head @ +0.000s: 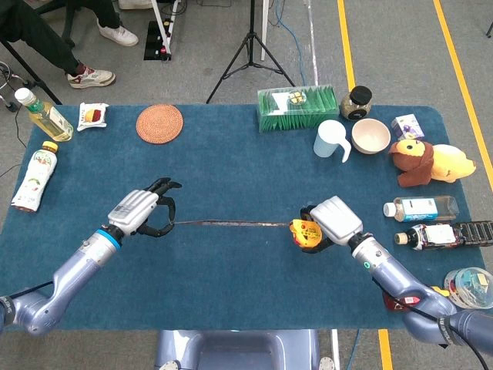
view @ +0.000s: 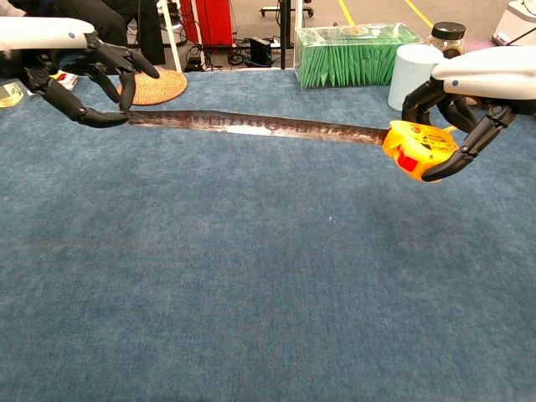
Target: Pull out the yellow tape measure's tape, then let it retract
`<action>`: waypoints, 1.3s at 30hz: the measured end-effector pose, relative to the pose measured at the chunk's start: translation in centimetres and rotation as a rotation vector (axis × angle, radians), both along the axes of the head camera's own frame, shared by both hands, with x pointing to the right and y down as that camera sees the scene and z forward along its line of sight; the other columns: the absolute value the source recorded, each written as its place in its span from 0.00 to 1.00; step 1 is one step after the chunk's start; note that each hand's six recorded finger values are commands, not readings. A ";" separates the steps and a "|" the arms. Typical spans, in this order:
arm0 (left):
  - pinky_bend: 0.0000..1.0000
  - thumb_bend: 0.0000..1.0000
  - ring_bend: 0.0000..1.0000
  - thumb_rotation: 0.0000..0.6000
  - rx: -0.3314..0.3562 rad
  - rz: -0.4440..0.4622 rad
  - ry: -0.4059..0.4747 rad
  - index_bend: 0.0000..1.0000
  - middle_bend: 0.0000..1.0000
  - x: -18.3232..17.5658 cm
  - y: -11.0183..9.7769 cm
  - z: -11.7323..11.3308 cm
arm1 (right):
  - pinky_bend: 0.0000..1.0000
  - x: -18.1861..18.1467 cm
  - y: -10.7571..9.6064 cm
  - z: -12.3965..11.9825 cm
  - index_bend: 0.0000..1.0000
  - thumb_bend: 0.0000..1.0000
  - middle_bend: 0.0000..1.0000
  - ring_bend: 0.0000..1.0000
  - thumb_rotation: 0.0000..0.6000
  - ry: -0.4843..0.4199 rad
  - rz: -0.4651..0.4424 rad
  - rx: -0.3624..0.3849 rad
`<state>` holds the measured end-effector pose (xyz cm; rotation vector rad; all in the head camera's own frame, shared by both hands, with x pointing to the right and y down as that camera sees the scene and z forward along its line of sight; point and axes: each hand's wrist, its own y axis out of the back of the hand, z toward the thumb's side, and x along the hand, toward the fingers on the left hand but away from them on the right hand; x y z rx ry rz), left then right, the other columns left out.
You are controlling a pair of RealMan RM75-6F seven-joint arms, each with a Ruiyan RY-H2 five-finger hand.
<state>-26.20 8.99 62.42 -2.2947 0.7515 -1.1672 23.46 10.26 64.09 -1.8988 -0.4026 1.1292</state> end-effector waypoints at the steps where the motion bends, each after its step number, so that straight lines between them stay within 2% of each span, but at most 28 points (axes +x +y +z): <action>1: 0.24 0.36 0.01 1.00 -0.003 0.004 0.007 0.62 0.14 0.5 0.0 0.2 | 0.58 -0.3 0.0 0.0 0.62 0.10 0.67 0.69 0.59 -0.004 -0.003 0.000; 20: 0.24 0.32 0.01 1.00 -0.017 0.053 0.080 0.61 0.14 8.6 0.1 2.5 | 0.57 -3.4 -0.3 -0.3 0.62 0.10 0.67 0.69 0.60 -0.048 -0.019 0.001; 23: 0.22 0.27 0.01 1.00 -0.015 0.065 0.080 0.45 0.13 9.5 0.1 2.6 | 0.57 -3.2 -0.3 -0.2 0.62 0.10 0.67 0.69 0.60 -0.047 -0.014 0.000; 26: 0.19 0.24 0.00 1.00 -0.010 0.084 0.074 0.23 0.05 10.0 0.2 2.6 | 0.57 -3.0 -0.4 -0.1 0.62 0.10 0.67 0.69 0.60 -0.045 -0.006 -0.002; 29: 0.16 0.22 0.00 1.00 -0.005 0.097 0.070 0.13 0.01 10.4 0.2 2.4 | 0.57 -2.7 -0.4 0.0 0.62 0.10 0.67 0.69 0.59 -0.043 -0.001 -0.003; 32: 0.15 0.22 0.00 1.00 0.006 0.096 0.070 0.09 0.00 10.4 0.1 2.2 | 0.57 -2.6 -0.5 0.0 0.62 0.10 0.67 0.69 0.60 -0.042 0.003 -0.004; 39: 0.15 0.22 0.00 1.00 0.035 0.085 0.059 0.08 0.00 9.5 -0.4 1.5 | 0.57 -2.2 -0.6 0.2 0.62 0.10 0.67 0.69 0.60 -0.039 0.008 -0.004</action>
